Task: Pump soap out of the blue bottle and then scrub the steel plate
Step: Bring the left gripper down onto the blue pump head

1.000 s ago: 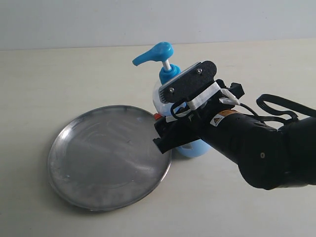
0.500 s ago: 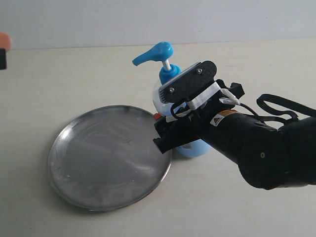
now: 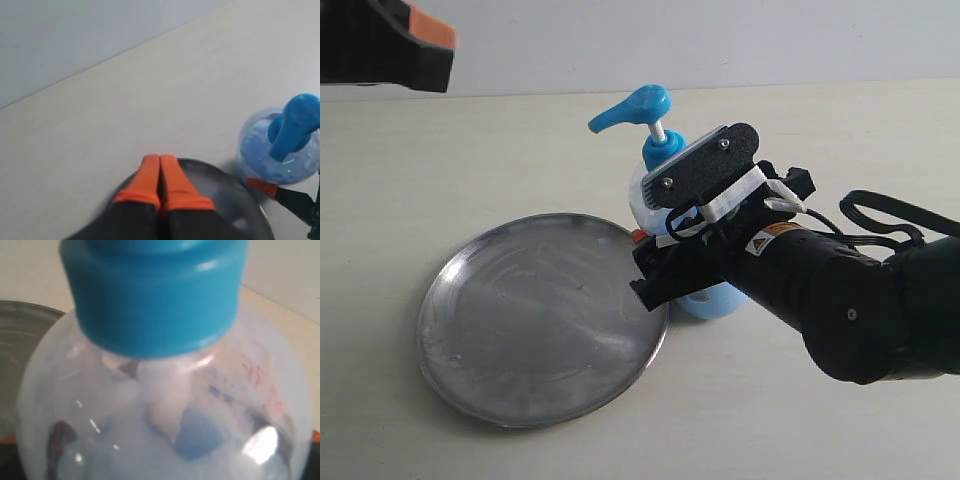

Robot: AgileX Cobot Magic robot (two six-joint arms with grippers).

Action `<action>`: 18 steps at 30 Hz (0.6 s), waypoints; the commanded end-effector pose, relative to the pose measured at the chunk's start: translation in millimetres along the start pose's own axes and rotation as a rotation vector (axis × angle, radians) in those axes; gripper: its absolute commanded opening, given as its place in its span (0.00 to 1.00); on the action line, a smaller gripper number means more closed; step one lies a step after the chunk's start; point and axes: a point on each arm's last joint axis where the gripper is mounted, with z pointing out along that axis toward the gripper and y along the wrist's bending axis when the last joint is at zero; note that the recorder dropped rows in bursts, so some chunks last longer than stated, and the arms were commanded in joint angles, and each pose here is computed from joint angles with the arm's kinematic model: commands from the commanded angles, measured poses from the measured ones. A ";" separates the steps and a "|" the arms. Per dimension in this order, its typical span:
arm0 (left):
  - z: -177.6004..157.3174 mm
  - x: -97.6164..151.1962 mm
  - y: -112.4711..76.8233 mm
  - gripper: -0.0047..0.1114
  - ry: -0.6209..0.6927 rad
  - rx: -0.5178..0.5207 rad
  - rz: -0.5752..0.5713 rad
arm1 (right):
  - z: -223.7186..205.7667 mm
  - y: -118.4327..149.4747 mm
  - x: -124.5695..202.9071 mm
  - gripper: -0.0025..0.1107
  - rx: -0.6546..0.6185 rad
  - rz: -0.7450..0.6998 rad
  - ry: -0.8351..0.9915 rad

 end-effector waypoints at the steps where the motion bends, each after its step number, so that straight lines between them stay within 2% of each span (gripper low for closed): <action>1: 9.7 -15.0 -9.4 0.04 0.079 0.028 0.037 | 0.3 1.0 -2.1 0.02 -0.005 -0.015 -0.010; 8: 27.3 -34.9 -23.5 0.04 0.120 0.070 0.052 | 0.3 1.3 -1.6 0.02 -0.008 -0.013 -0.005; 18: 54.1 -53.6 -35.9 0.04 0.165 0.159 0.016 | 0.3 1.3 -1.6 0.02 -0.008 -0.013 -0.005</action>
